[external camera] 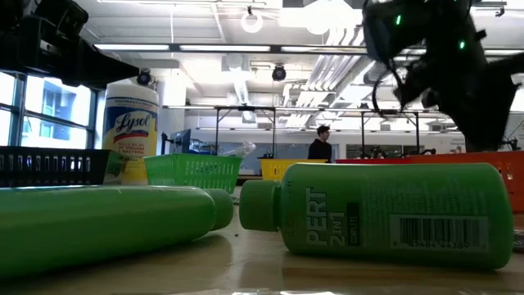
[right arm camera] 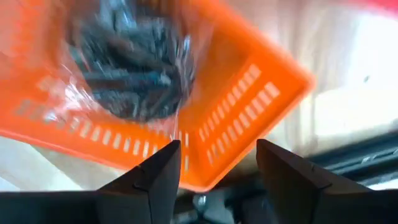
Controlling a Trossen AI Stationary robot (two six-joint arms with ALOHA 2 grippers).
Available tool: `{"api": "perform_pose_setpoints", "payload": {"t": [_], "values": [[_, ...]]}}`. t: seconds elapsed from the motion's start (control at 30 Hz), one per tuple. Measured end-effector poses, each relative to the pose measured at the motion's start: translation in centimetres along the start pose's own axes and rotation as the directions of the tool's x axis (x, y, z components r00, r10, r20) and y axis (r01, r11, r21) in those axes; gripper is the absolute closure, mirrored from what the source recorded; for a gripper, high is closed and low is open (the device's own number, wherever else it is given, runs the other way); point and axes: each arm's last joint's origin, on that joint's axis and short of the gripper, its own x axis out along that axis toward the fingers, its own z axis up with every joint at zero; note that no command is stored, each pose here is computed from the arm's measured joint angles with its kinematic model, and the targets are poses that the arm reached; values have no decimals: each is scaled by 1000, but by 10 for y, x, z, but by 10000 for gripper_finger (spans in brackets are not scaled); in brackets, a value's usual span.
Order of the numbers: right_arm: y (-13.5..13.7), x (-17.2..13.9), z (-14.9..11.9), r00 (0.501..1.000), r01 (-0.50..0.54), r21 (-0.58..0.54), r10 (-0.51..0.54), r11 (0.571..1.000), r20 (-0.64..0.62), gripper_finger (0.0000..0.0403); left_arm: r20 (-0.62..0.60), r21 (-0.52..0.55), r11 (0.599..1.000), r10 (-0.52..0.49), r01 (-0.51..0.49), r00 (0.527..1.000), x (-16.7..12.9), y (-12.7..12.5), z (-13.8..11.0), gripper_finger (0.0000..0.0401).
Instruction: Pick & Place Travel size toiletries
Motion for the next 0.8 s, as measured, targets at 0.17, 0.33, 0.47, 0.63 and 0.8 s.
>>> {"api": "perform_pose_setpoints", "payload": {"t": [0.17, 0.33, 0.47, 0.63, 0.8], "values": [[-9, -36, -25, 930, -33, 41, 16, 999, 366, 205, -1, 1, 1000, 0, 0, 1000, 0, 0, 0, 401], [-19, -91, -58, 485, -210, -1, 105, 978, 868, 222, -1, 1, 1000, 0, 0, 1000, 0, 0, 0, 401], [-22, -110, -78, -4, -271, -184, 190, 945, 982, 242, -1, 28, 1000, 0, 0, 1000, 0, 0, 0, 401], [-22, -78, -79, -255, -211, -310, 254, 927, 933, 290, -1, 32, 999, 0, 0, 1000, 0, 0, 0, 401], [-22, -36, -70, -240, -189, -333, 286, 924, 928, 367, -3, 34, 999, 0, 0, 1000, 0, 0, 0, 401]]}}
